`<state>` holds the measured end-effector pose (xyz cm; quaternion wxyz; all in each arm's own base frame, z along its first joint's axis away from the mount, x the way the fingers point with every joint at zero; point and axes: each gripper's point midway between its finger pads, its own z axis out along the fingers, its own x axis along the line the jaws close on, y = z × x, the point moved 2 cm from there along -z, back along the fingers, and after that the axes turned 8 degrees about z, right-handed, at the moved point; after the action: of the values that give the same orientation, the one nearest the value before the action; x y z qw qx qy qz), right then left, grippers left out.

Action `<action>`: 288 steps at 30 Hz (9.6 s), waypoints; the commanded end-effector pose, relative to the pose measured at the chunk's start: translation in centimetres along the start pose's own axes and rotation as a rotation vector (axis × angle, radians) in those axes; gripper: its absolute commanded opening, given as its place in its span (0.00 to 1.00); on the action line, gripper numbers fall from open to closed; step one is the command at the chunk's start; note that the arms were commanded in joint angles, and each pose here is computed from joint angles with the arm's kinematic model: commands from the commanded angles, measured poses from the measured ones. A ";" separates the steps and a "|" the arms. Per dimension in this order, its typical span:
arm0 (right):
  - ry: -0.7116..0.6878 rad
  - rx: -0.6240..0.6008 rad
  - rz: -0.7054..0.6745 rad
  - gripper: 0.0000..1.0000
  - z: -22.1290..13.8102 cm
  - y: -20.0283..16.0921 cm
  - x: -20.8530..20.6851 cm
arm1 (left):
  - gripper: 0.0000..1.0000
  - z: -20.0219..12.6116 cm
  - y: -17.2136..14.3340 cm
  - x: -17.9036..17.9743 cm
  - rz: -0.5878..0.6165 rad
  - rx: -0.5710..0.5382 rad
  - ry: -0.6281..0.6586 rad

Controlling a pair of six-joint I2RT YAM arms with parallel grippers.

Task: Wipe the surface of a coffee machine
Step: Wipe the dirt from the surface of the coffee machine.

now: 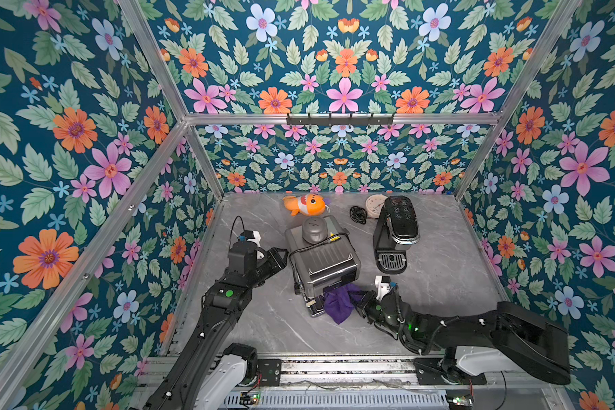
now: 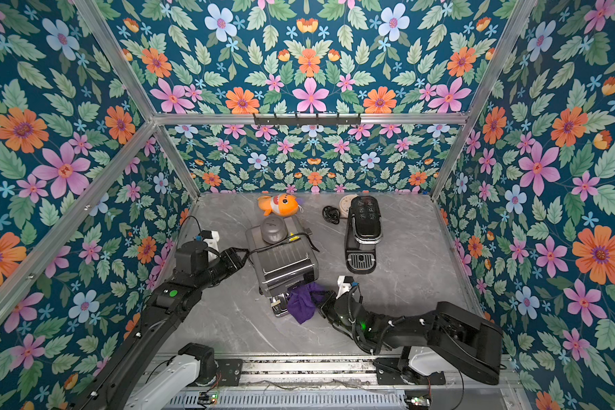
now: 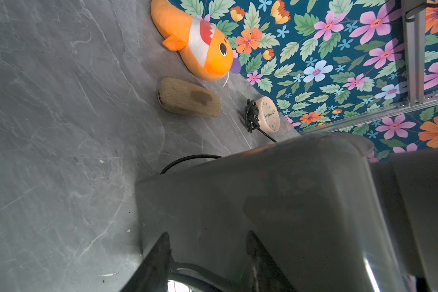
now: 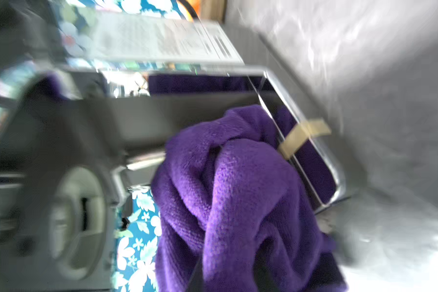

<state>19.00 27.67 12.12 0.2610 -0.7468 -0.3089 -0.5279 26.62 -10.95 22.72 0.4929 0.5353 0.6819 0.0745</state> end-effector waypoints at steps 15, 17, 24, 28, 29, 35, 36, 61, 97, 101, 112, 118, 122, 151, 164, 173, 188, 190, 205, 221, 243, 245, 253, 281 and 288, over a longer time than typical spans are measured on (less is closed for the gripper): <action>0.024 -0.022 -0.341 0.00 -4.0 0.6 4.2 | 0.50 -0.1 -0.3 0.2 0.004 -0.010 -0.007; 0.021 -0.002 -0.338 0.00 -3.7 0.3 4.1 | 0.50 0.0 -0.4 0.2 0.003 -0.006 -0.007; 0.108 0.072 -0.357 0.00 -1.4 -1.8 6.3 | 0.50 0.2 -0.4 0.2 -0.003 -0.005 -0.015; 0.133 0.113 -0.373 0.00 -0.1 -3.3 7.0 | 0.50 0.2 -0.6 0.2 -0.003 -0.001 -0.021; 0.155 0.122 -0.368 0.00 0.1 -3.7 7.2 | 0.50 0.1 -0.7 0.2 -0.004 -0.002 -0.020; 0.217 0.123 -0.313 0.00 0.7 -4.7 6.9 | 0.50 -0.3 -0.8 0.2 -0.010 -0.011 -0.028; 0.218 0.121 -0.299 0.00 0.8 -4.8 6.7 | 0.50 -0.4 -0.8 0.2 -0.011 -0.013 -0.028; 0.398 0.187 -0.087 0.00 3.1 -8.8 7.3 | 0.49 -0.2 -1.4 0.6 -0.024 -0.003 -0.032; 0.200 -0.158 -0.090 0.00 -3.6 -1.7 2.6 | 0.50 -0.7 0.1 -0.2 0.018 -0.024 -0.010; -0.060 -0.189 -0.240 0.00 -4.5 0.3 2.0 | 0.50 -0.6 0.3 -0.2 0.014 -0.025 -0.008; -0.150 -0.122 -0.225 0.00 -4.3 2.3 -0.8 | 0.49 -0.4 0.7 -0.4 0.023 -0.020 -0.002; -0.100 0.036 -0.259 0.00 -1.2 -1.0 1.4 | 0.50 -0.5 0.6 -0.3 0.017 -0.023 -0.005; -0.060 0.144 -0.263 0.00 0.4 -3.2 2.5 | 0.50 -1.0 1.1 -0.5 0.033 -0.039 0.005; -0.518 -0.321 -0.996 0.00 -18.8 8.8 24.8 | 0.48 0.7 13.9 -19.9 0.421 -0.220 -0.175; -0.611 -0.227 -0.821 0.00 -11.0 16.7 24.0 | 0.48 9.8 7.9 -26.5 0.546 -0.028 -0.310; -0.694 -0.301 -0.828 0.00 -8.4 21.3 23.3 | 0.48 11.7 5.8 -26.0 0.564 0.050 -0.319; -0.597 -0.209 -0.801 0.82 -6.3 20.3 22.3 | 0.48 12.6 4.8 -25.5 0.556 0.081 -0.316; -0.575 -0.204 -0.807 0.93 -6.6 19.9 22.4 | 0.48 12.9 4.7 -25.4 0.550 0.086 -0.316; -0.809 -0.192 -0.851 0.85 -4.8 22.5 16.7 | 0.48 14.1 4.3 -25.5 0.527 0.097 -0.320; -0.732 -0.168 -0.967 0.19 0.5 24.9 19.5 | 0.47 15.3 3.8 -26.0 0.505 0.124 -0.342; -0.414 -0.288 -0.540 0.03 -4.7 30.2 17.3 | 0.47 18.0 2.5 -27.8 0.482 0.185 -0.421; -0.369 -0.289 -0.492 0.03 -5.0 30.7 16.4 | 0.47 18.4 2.0 -28.1 0.481 0.199 -0.438; -0.232 -0.290 -0.374 0.00 -6.5 32.8 14.0 | 0.47 19.7 0.5 -28.5 0.469 0.245 -0.469; -0.226 -0.111 -0.089 0.00 -1.7 35.8 0.6 | 0.47 21.0 -1.1 -28.8 0.482 0.277 -0.450; -0.239 -0.127 -0.127 0.00 -3.7 34.4 2.7 | 0.47 20.6 -0.7 -29.1 0.463 0.268 -0.455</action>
<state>43.54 1.71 12.22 0.1303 -0.8104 -0.3353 -0.4624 39.88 -43.45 28.34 0.5198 0.7447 0.4177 -0.0282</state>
